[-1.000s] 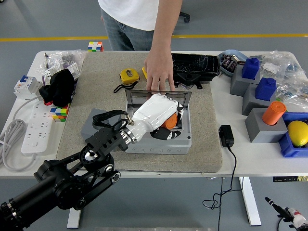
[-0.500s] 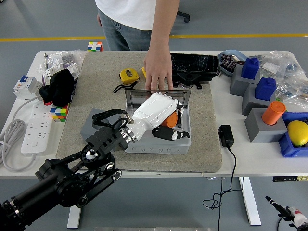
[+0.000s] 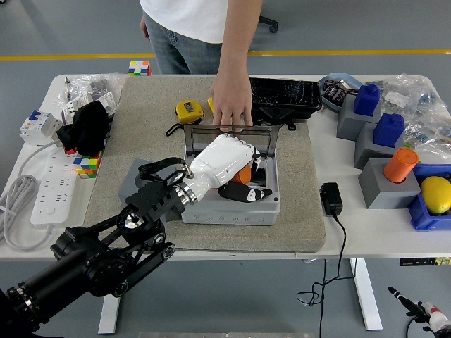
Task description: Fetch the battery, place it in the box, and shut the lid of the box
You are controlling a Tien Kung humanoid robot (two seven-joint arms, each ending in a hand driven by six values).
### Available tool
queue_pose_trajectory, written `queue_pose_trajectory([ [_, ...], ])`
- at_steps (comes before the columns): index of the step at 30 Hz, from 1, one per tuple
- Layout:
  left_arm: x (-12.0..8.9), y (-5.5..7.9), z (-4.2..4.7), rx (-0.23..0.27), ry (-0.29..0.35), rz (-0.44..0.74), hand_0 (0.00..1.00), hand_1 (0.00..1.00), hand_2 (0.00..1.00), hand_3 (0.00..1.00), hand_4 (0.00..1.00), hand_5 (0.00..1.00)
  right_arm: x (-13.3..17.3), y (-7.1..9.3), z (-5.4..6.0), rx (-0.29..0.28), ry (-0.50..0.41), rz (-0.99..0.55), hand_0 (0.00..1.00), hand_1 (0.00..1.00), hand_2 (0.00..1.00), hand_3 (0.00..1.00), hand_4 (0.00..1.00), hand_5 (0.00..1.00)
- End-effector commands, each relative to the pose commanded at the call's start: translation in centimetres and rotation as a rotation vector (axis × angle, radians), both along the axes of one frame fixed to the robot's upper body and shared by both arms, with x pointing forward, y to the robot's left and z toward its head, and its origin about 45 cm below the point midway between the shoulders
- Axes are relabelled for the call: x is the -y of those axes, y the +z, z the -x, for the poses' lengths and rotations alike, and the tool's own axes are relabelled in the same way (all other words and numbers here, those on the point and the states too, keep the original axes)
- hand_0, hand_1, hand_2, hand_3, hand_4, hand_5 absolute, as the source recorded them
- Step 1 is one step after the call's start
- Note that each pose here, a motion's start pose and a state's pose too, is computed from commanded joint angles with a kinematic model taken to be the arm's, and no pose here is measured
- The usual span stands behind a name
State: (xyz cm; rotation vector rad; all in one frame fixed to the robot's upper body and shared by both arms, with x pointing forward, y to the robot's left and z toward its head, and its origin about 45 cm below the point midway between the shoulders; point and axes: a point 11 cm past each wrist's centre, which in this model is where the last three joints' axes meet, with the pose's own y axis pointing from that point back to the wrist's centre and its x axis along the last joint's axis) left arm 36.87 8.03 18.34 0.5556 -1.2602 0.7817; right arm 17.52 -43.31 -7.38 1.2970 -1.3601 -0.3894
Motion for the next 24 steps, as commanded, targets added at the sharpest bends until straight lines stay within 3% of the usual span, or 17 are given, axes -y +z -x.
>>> queue_pose_trajectory([
  [4, 0.11, 0.14, 0.07, 0.003, -0.007, 0.003, 0.073, 0.054, 0.107, 0.114, 0.770, 0.380, -0.13, -0.04, -0.01, 0.000, 0.001, -0.002, 0.901, 0.885, 0.821, 0.856, 0.998, 0.998],
  [5, 0.14, 0.16, 0.09, 0.004, -0.009, 0.003, 0.078, 0.059, 0.108, 0.119, 0.824, 0.454, -0.16, -0.05, -0.01, -0.001, 0.002, -0.003, 0.902, 0.885, 0.821, 0.857, 0.998, 0.998],
  [10, 0.20, 0.09, 0.11, 0.002, -0.016, 0.003, 0.078, 0.059, 0.108, 0.119, 0.824, 0.454, -0.21, -0.07, -0.03, -0.001, 0.004, -0.004, 0.902, 0.885, 0.821, 0.857, 0.998, 0.998],
  [11, 0.20, 0.08, 0.12, 0.002, -0.017, 0.003, 0.080, 0.060, 0.113, 0.121, 0.912, 0.698, -0.20, -0.06, -0.05, -0.001, 0.004, -0.003, 0.901, 0.885, 0.821, 0.857, 0.998, 0.998],
  [16, 0.14, -0.05, 0.13, -0.013, -0.019, 0.020, 0.080, 0.060, 0.113, 0.121, 0.912, 0.698, -0.14, -0.03, -0.05, -0.001, 0.004, -0.002, 0.901, 0.885, 0.821, 0.857, 0.998, 0.998],
  [17, 0.14, -0.09, 0.15, -0.016, -0.020, 0.021, 0.086, 0.065, 0.115, 0.124, 0.935, 0.807, -0.14, -0.04, -0.02, -0.002, 0.004, -0.002, 0.902, 0.885, 0.821, 0.856, 0.998, 0.998],
  [22, 0.13, -0.25, 0.25, -0.025, -0.023, 0.027, 0.086, 0.065, 0.115, 0.124, 0.935, 0.807, -0.23, -0.12, 0.08, -0.004, 0.005, -0.003, 0.902, 0.885, 0.821, 0.856, 0.998, 0.998],
  [23, 0.12, -0.27, 0.25, -0.026, -0.023, 0.029, 0.088, 0.067, 0.115, 0.126, 0.944, 0.878, -0.24, -0.12, 0.08, -0.004, 0.005, -0.003, 0.901, 0.885, 0.821, 0.856, 0.998, 0.998],
  [24, 0.10, -0.29, 0.24, -0.029, -0.022, 0.032, 0.088, 0.067, 0.115, 0.126, 0.944, 0.878, -0.25, -0.11, 0.05, -0.004, 0.006, -0.003, 0.901, 0.885, 0.821, 0.856, 0.998, 0.998],
])
